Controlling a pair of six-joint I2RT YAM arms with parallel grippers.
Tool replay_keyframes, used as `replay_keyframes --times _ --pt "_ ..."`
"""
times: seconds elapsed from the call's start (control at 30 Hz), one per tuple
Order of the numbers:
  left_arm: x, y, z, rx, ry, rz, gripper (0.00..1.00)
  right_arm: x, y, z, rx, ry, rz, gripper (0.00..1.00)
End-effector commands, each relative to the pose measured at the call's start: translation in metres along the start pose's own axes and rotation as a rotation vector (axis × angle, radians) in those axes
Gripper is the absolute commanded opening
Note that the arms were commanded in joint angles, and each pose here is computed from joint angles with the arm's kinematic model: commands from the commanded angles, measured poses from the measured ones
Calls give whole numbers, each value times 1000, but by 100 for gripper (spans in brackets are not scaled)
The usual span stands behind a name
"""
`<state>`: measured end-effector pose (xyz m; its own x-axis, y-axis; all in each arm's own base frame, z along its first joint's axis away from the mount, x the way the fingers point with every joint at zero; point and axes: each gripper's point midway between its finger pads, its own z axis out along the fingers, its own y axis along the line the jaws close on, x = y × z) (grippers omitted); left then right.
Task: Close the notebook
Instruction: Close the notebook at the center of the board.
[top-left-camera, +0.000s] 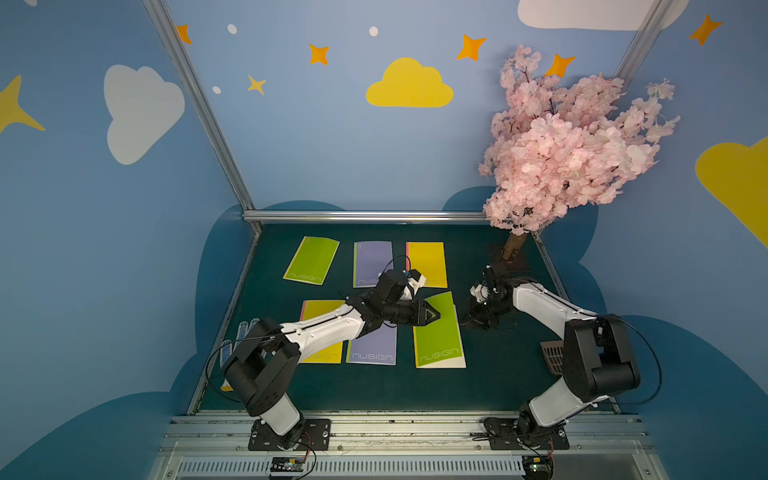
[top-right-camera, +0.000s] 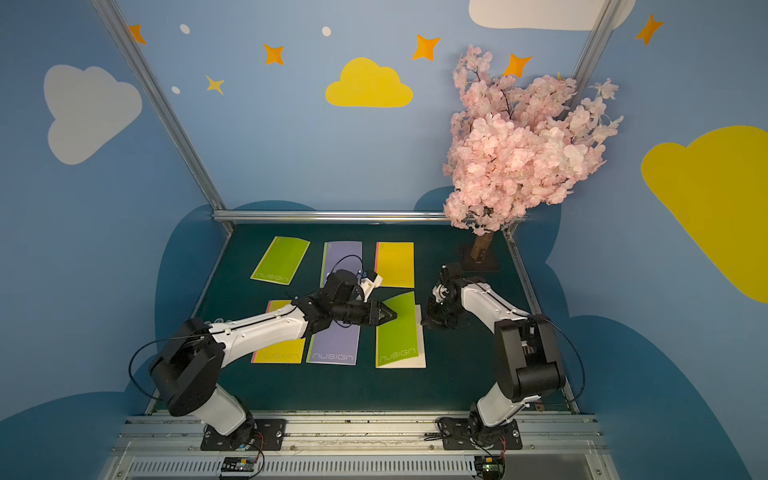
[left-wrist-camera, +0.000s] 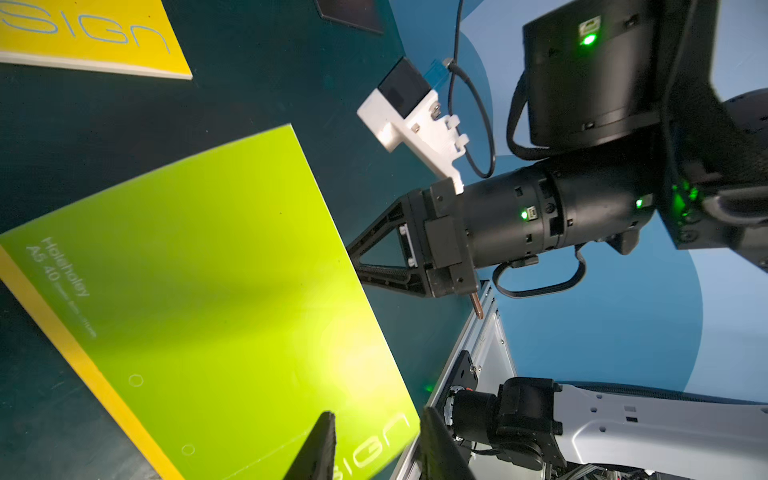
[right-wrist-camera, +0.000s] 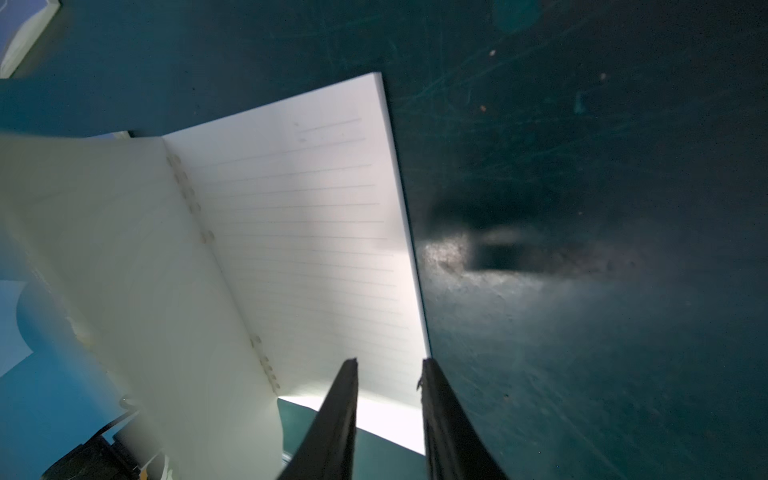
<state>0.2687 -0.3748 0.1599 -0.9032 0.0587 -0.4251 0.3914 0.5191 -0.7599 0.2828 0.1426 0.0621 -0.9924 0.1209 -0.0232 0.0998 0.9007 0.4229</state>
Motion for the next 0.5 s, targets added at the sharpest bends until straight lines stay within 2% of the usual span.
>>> replay_keyframes --times 0.0,0.3,0.47 --pt "-1 -3 -1 15 -9 18 36 -4 2 -16 25 -32 -15 30" --pt "0 4 -5 -29 -16 28 37 -6 -3 -24 68 -58 -23 30" --pt "1 9 -10 -59 -26 33 37 -6 6 -28 40 -73 -55 31"
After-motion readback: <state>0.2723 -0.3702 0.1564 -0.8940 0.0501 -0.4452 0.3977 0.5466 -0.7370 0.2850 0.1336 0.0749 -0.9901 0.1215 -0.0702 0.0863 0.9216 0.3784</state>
